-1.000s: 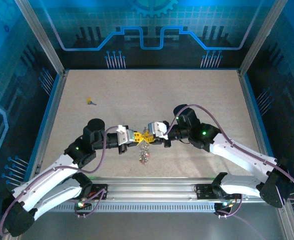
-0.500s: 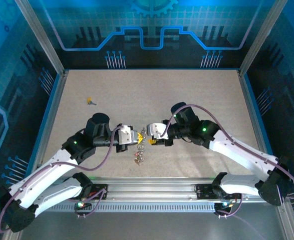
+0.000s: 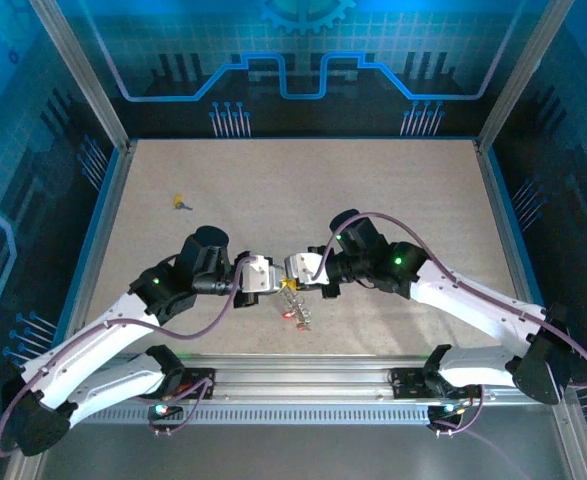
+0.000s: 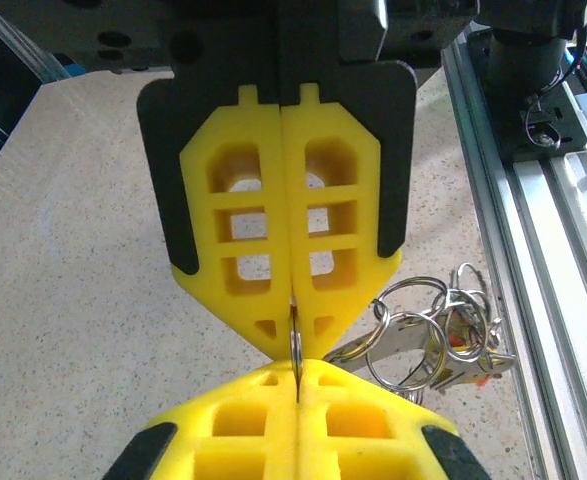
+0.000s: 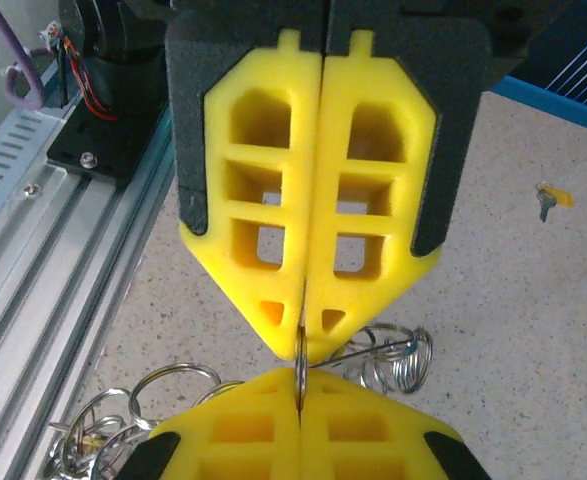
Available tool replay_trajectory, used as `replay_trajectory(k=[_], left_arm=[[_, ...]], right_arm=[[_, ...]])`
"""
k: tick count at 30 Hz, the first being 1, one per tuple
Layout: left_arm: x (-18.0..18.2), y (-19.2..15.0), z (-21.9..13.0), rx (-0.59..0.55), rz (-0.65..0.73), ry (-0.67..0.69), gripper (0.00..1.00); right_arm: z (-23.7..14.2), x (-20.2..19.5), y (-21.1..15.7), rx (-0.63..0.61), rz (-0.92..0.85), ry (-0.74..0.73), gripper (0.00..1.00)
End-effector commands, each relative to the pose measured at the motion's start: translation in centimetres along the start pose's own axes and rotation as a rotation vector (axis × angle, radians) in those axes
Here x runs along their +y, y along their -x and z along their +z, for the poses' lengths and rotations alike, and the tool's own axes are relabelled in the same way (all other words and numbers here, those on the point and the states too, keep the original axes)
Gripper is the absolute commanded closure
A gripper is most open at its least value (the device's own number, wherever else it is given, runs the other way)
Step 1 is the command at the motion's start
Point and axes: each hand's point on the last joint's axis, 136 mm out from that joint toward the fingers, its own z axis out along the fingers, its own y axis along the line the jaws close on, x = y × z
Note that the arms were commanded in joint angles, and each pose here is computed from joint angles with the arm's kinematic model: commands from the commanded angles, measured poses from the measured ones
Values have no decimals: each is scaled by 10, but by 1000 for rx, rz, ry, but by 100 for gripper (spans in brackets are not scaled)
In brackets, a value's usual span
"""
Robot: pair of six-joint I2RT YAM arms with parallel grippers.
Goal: Put the keys on the keyring
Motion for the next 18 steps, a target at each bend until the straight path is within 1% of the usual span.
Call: replay_trajectory(k=[1,2,3,5,10,15,18], left_arm=[[9,23,-10,-57,41,42,98],[10,24,-11,-62,36,52,81],[10,24,-12,-67,31,62,69],[9,22,-16,-73,25,80,61],[7,16,-25,-65,16,122,58],[1,21,-25,-122,1,106,59],[0,30,-25,-174,-3,92,59]], right_arm=[[-2,5,9,-21,-11,19,100],[-3,4,11,-30,-12,9,100],[-5,3,13,-47,-11,1,100],[-9,0,19,-94,3,-21,100],[-29,-12,35,-256,58,-83,100],[-39,-8,38,-365,96,-71,100],[-42,-6,40,-401,90,-64,100]])
